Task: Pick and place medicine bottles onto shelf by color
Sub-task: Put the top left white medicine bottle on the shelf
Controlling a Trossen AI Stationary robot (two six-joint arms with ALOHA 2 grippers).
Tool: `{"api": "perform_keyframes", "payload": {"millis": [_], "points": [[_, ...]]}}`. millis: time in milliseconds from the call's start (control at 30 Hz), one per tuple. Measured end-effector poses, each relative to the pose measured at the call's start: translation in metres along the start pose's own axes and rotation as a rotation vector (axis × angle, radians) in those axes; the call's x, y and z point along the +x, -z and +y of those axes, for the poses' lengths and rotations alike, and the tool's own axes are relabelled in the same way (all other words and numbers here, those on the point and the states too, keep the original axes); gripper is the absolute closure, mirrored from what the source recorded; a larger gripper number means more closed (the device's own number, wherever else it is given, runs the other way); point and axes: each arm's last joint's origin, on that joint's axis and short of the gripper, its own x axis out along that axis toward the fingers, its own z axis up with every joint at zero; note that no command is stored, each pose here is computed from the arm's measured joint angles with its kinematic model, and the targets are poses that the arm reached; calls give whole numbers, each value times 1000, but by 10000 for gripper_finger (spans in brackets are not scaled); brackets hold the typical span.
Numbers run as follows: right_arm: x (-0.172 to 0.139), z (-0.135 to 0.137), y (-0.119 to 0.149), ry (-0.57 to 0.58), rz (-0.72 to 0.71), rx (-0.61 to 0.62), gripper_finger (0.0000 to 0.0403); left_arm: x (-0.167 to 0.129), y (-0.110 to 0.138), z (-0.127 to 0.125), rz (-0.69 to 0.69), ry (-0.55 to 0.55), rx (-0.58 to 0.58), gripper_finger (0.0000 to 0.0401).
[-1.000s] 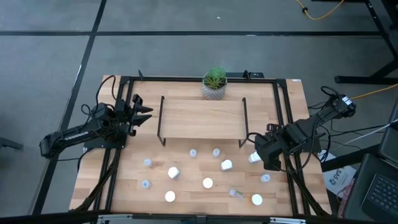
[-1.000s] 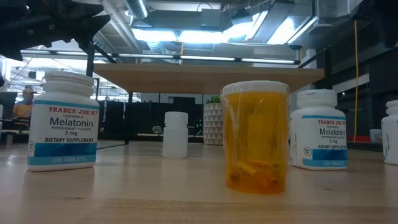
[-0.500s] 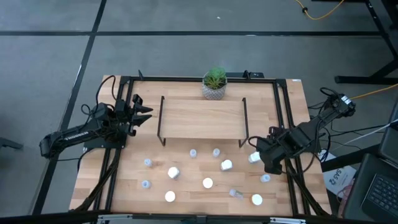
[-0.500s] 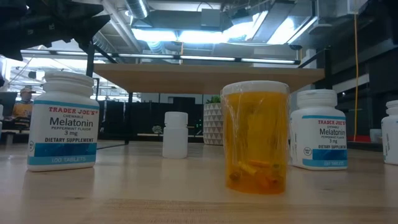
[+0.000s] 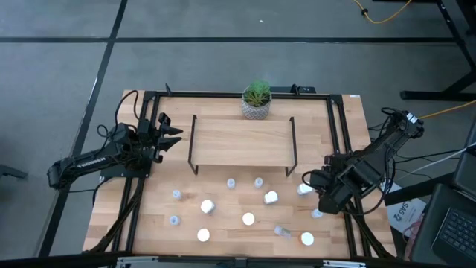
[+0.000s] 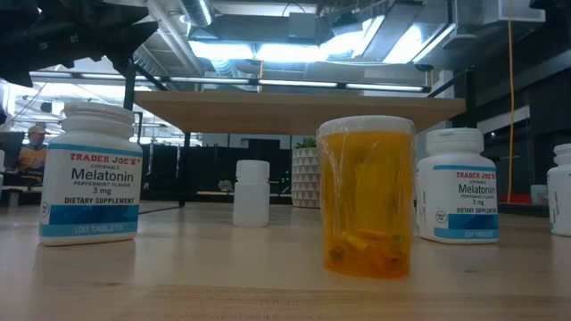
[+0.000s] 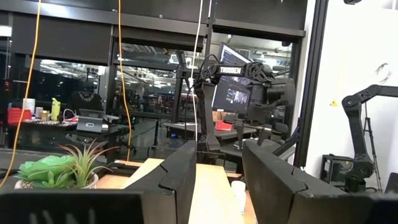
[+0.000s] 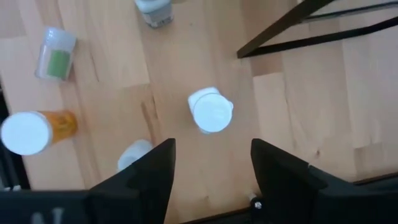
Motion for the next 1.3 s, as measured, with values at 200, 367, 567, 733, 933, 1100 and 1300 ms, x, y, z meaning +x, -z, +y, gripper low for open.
{"api": "perform_keyframes", "payload": {"millis": [200,367,567,733,933,1100,1300], "points": [[0,4,-3,-44,-32,13,191,0,0,0,0,0,0,277],[0,4,-4,-28,-55,15,191,0,0,0,0,0,0,277],[0,2,-6,26,-119,9,191,0,0,0,0,0,0,277],[0,1,-6,45,-132,-44,191,0,0,0,0,0,0,277],[0,0,-5,59,-132,-26,191,0,0,0,0,0,0,277],[0,-13,1,160,-29,58,191,0,0,0,0,0,0,277],[-4,-26,4,194,31,76,191,0,0,0,0,-1,0,277]]}}
